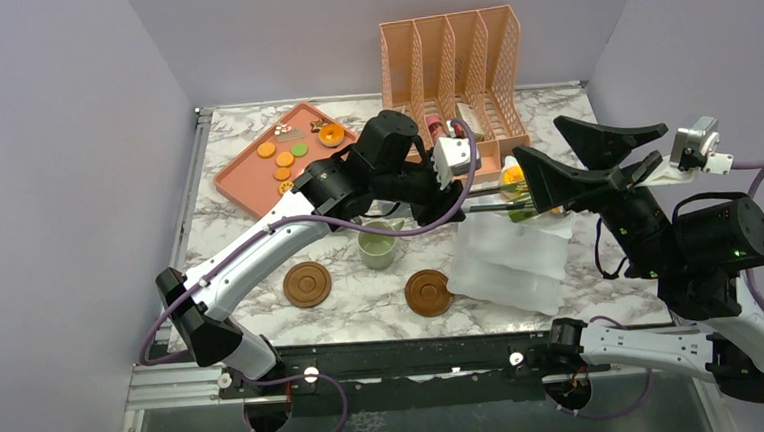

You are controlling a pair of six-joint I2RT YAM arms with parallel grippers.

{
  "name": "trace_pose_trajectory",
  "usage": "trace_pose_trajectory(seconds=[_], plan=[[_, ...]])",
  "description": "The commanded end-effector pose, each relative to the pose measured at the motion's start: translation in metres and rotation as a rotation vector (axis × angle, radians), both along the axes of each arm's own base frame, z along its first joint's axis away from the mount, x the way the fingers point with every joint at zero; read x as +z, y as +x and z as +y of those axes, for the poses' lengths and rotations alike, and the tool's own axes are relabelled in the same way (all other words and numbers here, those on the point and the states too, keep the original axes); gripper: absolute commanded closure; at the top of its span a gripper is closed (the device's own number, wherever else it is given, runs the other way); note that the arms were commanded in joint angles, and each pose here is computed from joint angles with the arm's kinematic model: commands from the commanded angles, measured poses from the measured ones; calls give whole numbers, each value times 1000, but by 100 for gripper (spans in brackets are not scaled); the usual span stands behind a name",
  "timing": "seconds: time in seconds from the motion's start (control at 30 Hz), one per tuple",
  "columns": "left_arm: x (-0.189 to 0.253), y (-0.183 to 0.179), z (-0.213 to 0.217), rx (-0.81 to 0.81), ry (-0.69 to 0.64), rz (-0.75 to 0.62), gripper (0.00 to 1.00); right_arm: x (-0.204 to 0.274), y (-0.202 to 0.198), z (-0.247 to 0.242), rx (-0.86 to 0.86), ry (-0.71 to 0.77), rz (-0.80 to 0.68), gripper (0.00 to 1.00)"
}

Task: Serve the afternoon tea
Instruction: Place the desert on the desert table, then pick up the desert from the tray.

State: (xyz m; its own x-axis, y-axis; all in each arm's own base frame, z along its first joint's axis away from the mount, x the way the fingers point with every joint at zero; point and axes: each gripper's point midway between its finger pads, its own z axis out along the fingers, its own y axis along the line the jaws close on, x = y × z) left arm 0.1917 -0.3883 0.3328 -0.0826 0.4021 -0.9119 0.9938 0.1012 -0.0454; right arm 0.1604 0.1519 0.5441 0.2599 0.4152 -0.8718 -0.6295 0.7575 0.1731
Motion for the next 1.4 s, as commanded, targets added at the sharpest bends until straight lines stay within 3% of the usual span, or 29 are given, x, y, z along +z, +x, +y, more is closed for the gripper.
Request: trace_pose_trajectory(seconds=[0.0,0.37,1.37], plan=[[26,5,-6,14,-65,-60,57,5,-2,-6,-1,27,-7,7],[32,4,-4,26,-76,-66,51,0,-2,-4,5,24,3,7],[55,6,21,147,-127,-96,53,-2,-2,6,33,18,15,6]])
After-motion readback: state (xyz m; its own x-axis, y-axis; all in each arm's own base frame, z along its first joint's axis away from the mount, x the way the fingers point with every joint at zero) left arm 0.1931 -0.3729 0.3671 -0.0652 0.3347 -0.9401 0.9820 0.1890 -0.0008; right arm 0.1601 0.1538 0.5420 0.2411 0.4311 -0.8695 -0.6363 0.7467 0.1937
